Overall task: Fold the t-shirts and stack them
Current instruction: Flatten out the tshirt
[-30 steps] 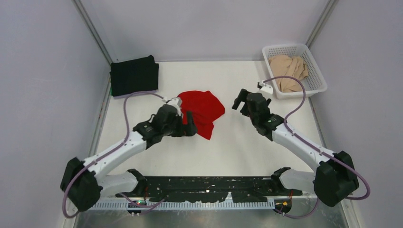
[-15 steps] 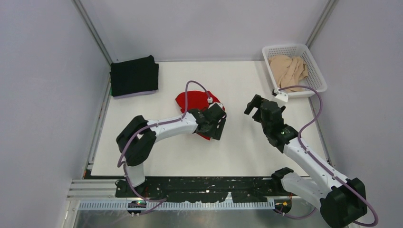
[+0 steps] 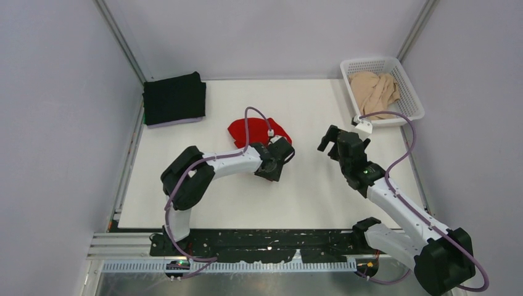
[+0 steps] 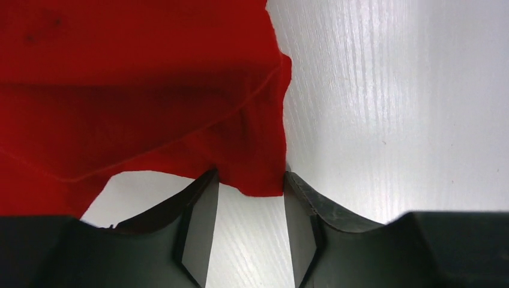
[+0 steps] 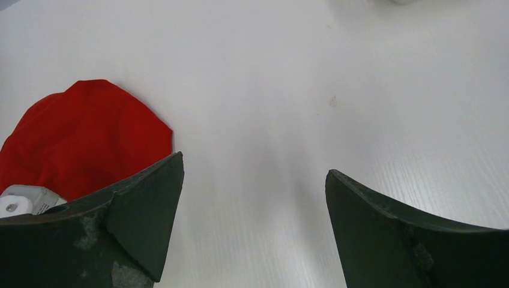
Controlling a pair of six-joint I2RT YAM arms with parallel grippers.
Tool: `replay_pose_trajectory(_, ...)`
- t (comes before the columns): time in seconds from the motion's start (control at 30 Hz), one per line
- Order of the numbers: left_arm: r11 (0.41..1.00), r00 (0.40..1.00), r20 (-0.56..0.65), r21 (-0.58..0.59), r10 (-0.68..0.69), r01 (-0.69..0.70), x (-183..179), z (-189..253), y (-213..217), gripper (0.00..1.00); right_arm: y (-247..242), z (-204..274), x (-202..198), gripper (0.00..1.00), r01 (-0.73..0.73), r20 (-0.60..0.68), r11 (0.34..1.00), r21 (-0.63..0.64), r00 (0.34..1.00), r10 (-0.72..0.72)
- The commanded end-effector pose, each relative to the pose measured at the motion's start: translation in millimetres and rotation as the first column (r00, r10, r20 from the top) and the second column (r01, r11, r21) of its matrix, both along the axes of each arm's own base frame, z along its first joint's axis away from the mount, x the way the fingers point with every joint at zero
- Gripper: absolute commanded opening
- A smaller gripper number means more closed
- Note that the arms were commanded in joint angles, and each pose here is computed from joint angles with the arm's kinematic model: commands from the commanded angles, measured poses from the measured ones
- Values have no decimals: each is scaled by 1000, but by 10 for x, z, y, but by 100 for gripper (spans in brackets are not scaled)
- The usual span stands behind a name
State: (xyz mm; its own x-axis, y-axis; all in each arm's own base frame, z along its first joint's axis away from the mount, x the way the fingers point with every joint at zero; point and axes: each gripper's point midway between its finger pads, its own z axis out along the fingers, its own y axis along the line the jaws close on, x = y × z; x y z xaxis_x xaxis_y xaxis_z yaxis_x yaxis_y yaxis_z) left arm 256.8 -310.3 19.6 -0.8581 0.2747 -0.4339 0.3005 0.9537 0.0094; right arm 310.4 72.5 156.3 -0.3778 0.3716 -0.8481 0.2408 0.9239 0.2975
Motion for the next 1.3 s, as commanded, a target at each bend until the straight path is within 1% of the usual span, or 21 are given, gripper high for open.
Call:
replay_pose_trajectory(0.0, 997, 997, 29, -30, 66, -65, 202, -54, -11, 42, -8, 46, 28, 96, 0, 17, 1000, -3, 1000, 0)
replay_pose_trajectory(0.03, 997, 998, 24, -34, 63, -62, 203, -76, -20, 39, -11, 50, 27, 96, 1, 19, 1000, -3, 1000, -1)
replay_pose_trajectory(0.07, 997, 998, 19, -37, 62, -61, 205, -95, -27, 29, -18, 53, 26, 96, 3, 21, 1000, -5, 1000, -3)
replay_pose_trajectory(0.13, 997, 998, 18, -36, 64, -64, 199, -92, -19, 1, -36, 60, 23, 96, 9, 23, 1000, -12, 1000, -9)
replay_pose_trajectory(0.2, 997, 996, 36, -32, 76, -75, 205, -36, 39, 0, -46, 71, 25, 96, 9, 31, 1000, -20, 999, -8)
replay_pose_trajectory(0.3, 994, 990, 100, -60, 99, -94, 192, 263, 182, 0, -23, 113, 34, 96, -14, 56, 1000, -22, 998, 15)
replay_pose_trajectory(0.43, 983, 967, 211, -144, 143, -114, 116, 779, 453, 0, 185, 178, 66, 96, -134, 112, 991, 4, 985, 132)
replay_pose_trajectory(0.53, 968, 935, 283, -188, 214, -165, 58, 1024, 778, 0, 391, 276, 101, 96, -242, 163, 970, 7, 958, 238)
replay_pose_trajectory(0.6, 955, 921, 279, -200, 270, -220, 6, 1126, 993, 0, 521, 289, 107, 96, -299, 171, 954, -10, 940, 297)
replay_pose_trajectory(0.7, 936, 898, 271, -172, 346, -308, -101, 1182, 1329, 0, 796, 307, 82, 96, -393, 179, 918, -55, 900, 397)
replay_pose_trajectory(0.77, 926, 884, 280, -172, 374, -337, -144, 1196, 1447, 0, 1026, 302, 57, 96, -451, 168, 889, -82, 873, 458)
replay_pose_trajectory(0.83, 918, 875, 284, -185, 392, -351, -168, 1195, 1513, 0, 1313, 336, 38, 97, -527, 149, 836, -150, 824, 546)
replay_pose_trajectory(0.87, 916, 874, 282, -190, 397, -355, -175, 1183, 1532, 0, 1503, 238, -27, 98, -580, 112, 796, -170, 792, 601)
replay_pose_trajectory(0.9, 913, 872, 280, -192, 402, -359, -176, 1169, 1550, 0, 1622, 273, -39, 99, -618, 100, 759, -206, 758, 645)
replay_pose_trajectory(0.93, 911, 870, 279, -194, 406, -363, -180, 1154, 1567, 0, 1777, 155, -90, 100, -660, 57, 718, -221, 727, 685)
replay_pose_trajectory(0.97, 910, 869, 279, -195, 408, -365, -183, 1141, 1576, 0, 1871, 165, -95, 99, -684, 39, 690, -235, 703, 710)
replay_pose_trajectory(1.0, 911, 870, 279, -196, 407, -364, -188, 1126, 1580, 0, 1965, 7, -118, 97, -709, -10, 666, -234, 686, 727)
replay_pose_trajectory(1.03, 911, 870, 276, -195, 408, -364, -196, 1101, 1584, 0, 2012, -130, -105, 96, -716, -56, 663, -219, 688, 724)
replay_pose_trajectory(1.17, 910, 869, 276, -186, 410, -371, -212, 1044, 1623, 0, 2089, -493, -101, 92, -721, -170, 673, -165, 693, 701)
replay_pose_trajectory(1.2, 910, 869, 275, -182, 411, -372, -216, 1030, 1635, 0, 2116, -530, -106, 91, -728, -181, 667, -156, 685, 705)
replay_pose_trajectory(1.27, 910, 870, 272, -178, 411, -375, -220, 1004, 1649, 0, 2121, -689, -135, 87, -741, -244, 655, -151, 670, 702)
